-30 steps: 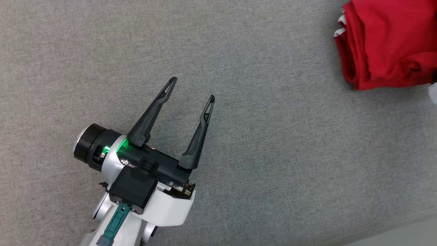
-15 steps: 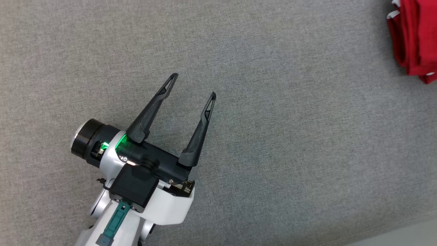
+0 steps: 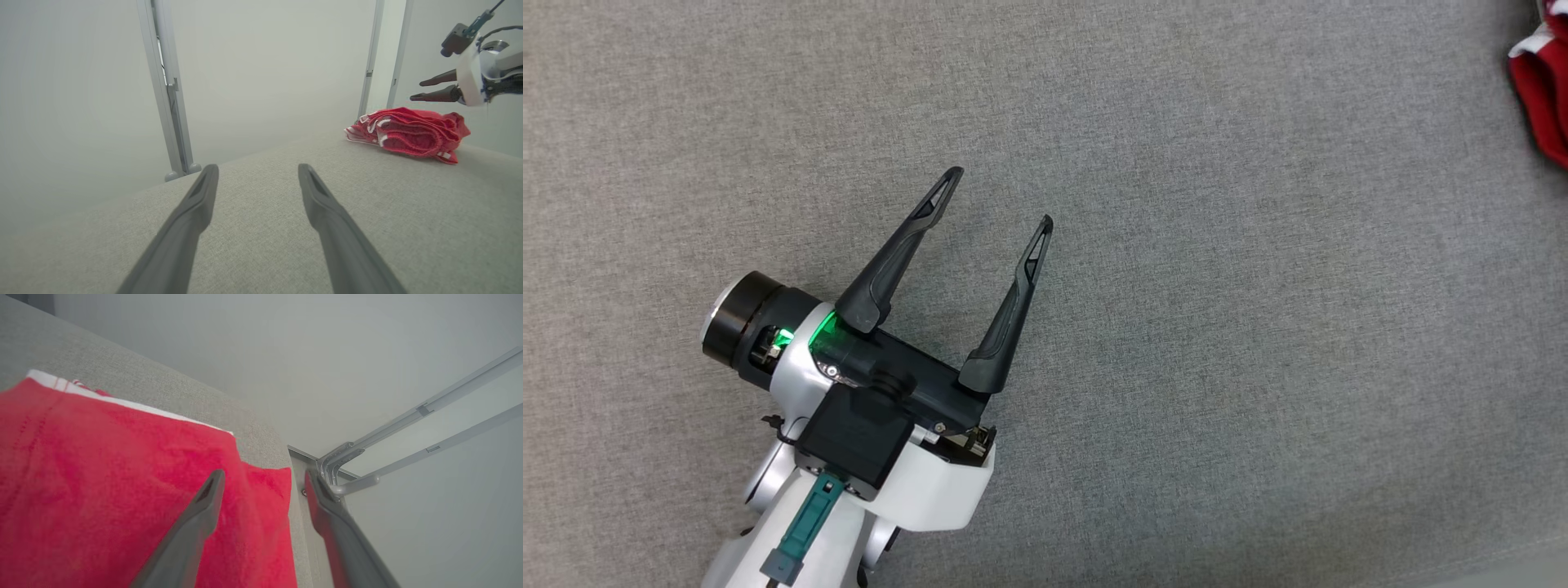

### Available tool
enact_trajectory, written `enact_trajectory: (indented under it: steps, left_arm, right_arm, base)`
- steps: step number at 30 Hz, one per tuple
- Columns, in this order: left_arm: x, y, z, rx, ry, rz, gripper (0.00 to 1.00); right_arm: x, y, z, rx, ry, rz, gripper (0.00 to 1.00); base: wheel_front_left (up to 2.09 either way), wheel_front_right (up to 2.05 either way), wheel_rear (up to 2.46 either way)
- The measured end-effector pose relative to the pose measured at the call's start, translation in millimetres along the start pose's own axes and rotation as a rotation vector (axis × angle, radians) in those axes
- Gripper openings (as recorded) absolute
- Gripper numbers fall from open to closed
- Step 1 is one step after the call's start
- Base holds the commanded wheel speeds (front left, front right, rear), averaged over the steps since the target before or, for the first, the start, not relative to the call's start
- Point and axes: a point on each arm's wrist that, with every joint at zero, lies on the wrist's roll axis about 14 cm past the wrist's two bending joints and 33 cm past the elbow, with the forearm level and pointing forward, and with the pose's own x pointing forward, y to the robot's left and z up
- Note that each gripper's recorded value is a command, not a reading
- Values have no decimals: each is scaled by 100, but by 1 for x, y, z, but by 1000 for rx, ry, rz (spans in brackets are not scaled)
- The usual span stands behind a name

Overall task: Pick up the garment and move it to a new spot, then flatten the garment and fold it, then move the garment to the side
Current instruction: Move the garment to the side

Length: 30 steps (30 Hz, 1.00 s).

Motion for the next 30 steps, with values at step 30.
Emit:
enact_trajectory:
  steps: [30]
  left_arm:
    - [-81, 47, 37, -25, 63, 431, 100]
  right_arm:
    - [-139, 202, 162, 490, -585, 346, 100]
  base:
    - [0, 0, 0]
